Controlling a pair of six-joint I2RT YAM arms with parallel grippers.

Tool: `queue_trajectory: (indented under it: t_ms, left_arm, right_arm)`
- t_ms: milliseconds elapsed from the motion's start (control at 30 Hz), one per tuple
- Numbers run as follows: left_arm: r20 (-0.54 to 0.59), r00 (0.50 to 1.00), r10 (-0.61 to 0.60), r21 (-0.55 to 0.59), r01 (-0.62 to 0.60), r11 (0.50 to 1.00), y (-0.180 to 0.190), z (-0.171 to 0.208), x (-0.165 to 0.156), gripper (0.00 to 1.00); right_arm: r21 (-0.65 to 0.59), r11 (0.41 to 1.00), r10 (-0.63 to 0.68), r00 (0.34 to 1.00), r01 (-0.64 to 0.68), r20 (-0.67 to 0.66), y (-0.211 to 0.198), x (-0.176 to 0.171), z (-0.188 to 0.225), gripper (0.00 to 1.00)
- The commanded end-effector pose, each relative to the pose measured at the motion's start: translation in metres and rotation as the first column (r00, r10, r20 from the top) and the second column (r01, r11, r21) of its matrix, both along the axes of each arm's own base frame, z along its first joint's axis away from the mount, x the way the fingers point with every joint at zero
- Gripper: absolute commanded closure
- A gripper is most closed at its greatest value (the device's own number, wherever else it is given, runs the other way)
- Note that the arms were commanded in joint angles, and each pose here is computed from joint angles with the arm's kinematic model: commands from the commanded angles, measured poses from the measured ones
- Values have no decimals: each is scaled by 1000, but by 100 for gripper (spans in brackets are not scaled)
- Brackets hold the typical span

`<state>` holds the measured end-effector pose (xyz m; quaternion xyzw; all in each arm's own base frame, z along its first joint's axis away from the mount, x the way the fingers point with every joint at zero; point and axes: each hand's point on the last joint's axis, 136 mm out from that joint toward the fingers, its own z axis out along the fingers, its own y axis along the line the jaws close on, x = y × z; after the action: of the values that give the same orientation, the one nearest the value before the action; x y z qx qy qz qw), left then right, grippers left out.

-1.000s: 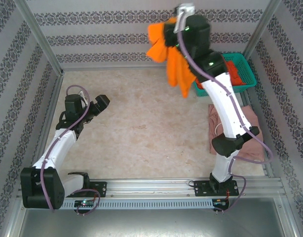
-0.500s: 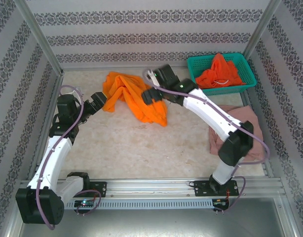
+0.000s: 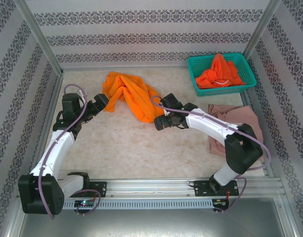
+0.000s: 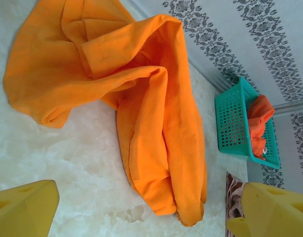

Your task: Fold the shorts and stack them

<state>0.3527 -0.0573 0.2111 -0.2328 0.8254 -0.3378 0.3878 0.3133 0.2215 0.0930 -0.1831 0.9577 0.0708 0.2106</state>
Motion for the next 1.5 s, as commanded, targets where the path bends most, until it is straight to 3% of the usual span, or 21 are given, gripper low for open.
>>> queue_trajectory:
  t_ms: [0, 100, 267, 367, 467, 667, 867, 1033, 1367, 1467]
  left_arm:
    - [5, 1000, 6, -32, -6, 999, 1, -4, 8, 5]
    - [17, 1000, 10, -49, -9, 999, 1, -5, 19, 5]
    - [-14, 1000, 22, -76, -23, 997, 4, -7, 51, 6]
    - [-19, 999, 38, -118, -40, 992, 7, -6, 76, 8]
    - [-74, 995, 66, -166, -78, 983, 12, -18, 100, 12]
    - [-144, 985, 93, -286, -131, 949, 16, -44, 145, 24]
    - [-243, 966, 91, -298, -164, 940, 16, -87, 163, 29]
    - [-234, 968, 96, -302, -166, 939, 18, -99, 180, 34]
    - [-221, 973, 63, -374, -144, 916, 9, -105, 198, 62]
    - [-218, 975, 49, -385, -131, 914, 5, -106, 200, 79]
  right_arm:
    - [-62, 997, 46, 999, -46, -10, 8, 6, -23, 9]
    - [-125, 991, 40, 999, -40, -1, 8, 22, -34, 18]
    - [-203, 979, 41, 998, -32, 42, 5, 42, -36, 62]
    - [-215, 976, 44, 993, -20, 107, -1, 45, -17, 80]
    - [-241, 970, 48, 985, -7, 165, -11, 46, 1, 89]
    - [-227, 974, 65, 983, -25, 173, -12, 41, 9, 91]
    - [-216, 976, 75, 983, -37, 171, -9, 41, 10, 92]
    - [-228, 973, 85, 982, -45, 169, -9, 42, 10, 92]
    - [-238, 970, 84, 984, -46, 154, -11, 42, 3, 92]
    - [-237, 970, 81, 985, -42, 154, -11, 43, 3, 92]
